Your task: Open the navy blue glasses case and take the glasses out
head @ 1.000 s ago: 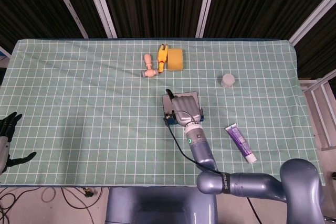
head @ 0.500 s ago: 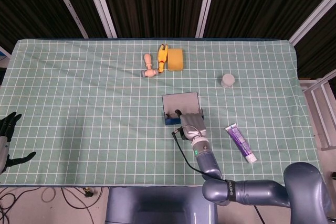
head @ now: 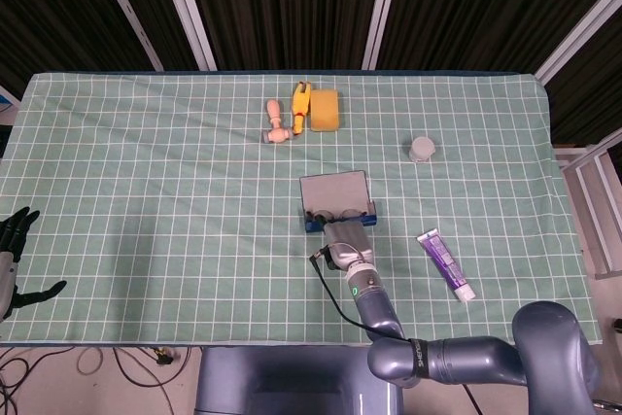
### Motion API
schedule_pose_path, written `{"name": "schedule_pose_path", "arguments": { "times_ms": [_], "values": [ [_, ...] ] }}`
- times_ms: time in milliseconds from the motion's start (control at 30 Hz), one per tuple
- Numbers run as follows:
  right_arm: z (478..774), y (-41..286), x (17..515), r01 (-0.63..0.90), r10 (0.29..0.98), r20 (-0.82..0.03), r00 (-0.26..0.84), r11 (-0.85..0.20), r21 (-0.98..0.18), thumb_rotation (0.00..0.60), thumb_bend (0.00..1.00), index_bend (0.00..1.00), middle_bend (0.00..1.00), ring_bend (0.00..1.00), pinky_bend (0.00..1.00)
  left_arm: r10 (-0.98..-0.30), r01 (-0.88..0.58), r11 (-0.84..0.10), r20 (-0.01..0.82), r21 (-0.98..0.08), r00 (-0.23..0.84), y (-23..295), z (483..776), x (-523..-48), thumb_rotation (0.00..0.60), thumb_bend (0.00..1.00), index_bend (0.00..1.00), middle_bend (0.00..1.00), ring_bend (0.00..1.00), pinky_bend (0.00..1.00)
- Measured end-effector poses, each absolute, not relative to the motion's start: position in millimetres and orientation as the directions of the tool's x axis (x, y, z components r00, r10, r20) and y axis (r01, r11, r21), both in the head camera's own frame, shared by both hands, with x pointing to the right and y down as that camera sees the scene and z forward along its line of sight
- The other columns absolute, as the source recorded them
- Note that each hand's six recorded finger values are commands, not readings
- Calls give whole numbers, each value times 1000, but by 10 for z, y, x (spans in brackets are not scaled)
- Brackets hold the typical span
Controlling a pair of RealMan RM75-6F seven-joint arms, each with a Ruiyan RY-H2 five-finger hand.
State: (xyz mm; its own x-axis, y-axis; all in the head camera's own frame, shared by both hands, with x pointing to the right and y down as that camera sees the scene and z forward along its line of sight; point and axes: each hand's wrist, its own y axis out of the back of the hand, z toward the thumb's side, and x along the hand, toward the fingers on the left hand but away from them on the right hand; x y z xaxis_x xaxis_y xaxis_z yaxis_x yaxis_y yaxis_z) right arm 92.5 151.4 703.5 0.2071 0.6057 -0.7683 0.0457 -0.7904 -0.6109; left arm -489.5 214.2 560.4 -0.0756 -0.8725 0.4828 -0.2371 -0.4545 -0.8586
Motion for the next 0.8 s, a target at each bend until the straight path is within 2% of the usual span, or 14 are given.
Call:
{"name": "schedule_pose_path", "arguments": {
  "times_ms": [400,800],
  "values": [
    [6954,1711,929,6,575,-786,227,-808,-590,600,560,264,842,930,914,-876,-239,-449,476,-861,-70,2153,5585,-4878,600,0,0,0,0,0],
    [6775,1819,1162,-21,560,-801,214,-817,-577,600,560,334,842,932,914,-874,-239,-454,481,-858,-70,2161,5590,-4872,600,0,0,0,0,0]
  ]
}}
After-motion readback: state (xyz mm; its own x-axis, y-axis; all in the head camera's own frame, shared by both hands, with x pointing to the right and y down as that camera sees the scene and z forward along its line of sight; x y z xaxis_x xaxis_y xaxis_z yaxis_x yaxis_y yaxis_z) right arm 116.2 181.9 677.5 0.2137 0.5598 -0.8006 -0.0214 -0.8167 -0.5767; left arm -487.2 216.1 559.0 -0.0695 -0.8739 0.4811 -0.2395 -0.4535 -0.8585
